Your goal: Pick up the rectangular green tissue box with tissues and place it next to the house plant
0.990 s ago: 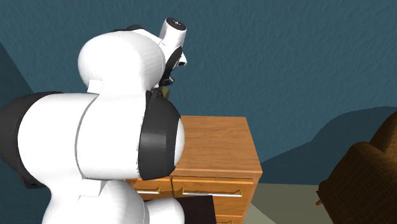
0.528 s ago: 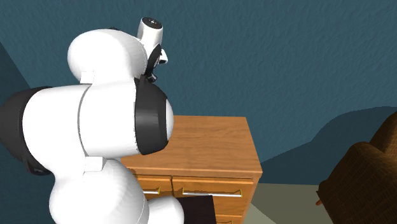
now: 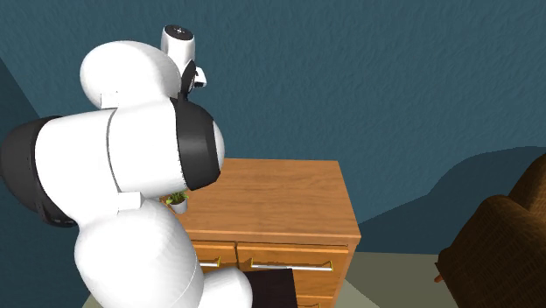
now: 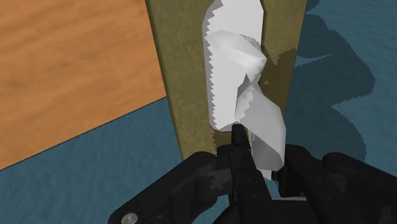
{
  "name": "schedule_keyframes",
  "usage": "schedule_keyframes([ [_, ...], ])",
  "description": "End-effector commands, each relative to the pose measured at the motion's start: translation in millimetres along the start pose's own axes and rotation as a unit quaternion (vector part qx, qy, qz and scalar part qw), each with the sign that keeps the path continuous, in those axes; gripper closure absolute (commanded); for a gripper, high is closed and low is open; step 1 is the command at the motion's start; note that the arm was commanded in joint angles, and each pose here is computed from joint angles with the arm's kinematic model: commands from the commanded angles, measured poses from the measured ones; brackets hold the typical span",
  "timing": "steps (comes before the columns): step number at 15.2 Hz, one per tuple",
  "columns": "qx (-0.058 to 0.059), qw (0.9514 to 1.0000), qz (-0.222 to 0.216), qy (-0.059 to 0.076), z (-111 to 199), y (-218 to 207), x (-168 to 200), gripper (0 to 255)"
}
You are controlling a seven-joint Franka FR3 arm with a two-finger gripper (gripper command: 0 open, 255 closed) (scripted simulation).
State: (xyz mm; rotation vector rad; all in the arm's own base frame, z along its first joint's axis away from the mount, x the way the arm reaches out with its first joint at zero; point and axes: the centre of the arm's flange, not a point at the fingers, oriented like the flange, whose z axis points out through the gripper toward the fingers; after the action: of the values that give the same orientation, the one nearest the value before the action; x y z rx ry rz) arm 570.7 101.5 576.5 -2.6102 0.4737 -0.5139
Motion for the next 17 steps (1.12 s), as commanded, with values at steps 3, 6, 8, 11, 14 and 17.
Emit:
schedule_keyframes([
  [3, 0.0, 1.0, 0.0, 0.0, 18, 7, -5, 255],
  [6, 0.0, 1.0, 0.0, 0.0, 31, 14, -9, 255],
  [8, 0.0, 1.0, 0.0, 0.0, 40, 19, -12, 255],
  [11, 0.0, 1.0, 0.0, 0.0, 53, 27, -17, 255],
  [14, 0.0, 1.0, 0.0, 0.0, 66, 34, -21, 255],
  [17, 0.0, 1.0, 0.0, 0.0, 80, 42, -25, 255],
])
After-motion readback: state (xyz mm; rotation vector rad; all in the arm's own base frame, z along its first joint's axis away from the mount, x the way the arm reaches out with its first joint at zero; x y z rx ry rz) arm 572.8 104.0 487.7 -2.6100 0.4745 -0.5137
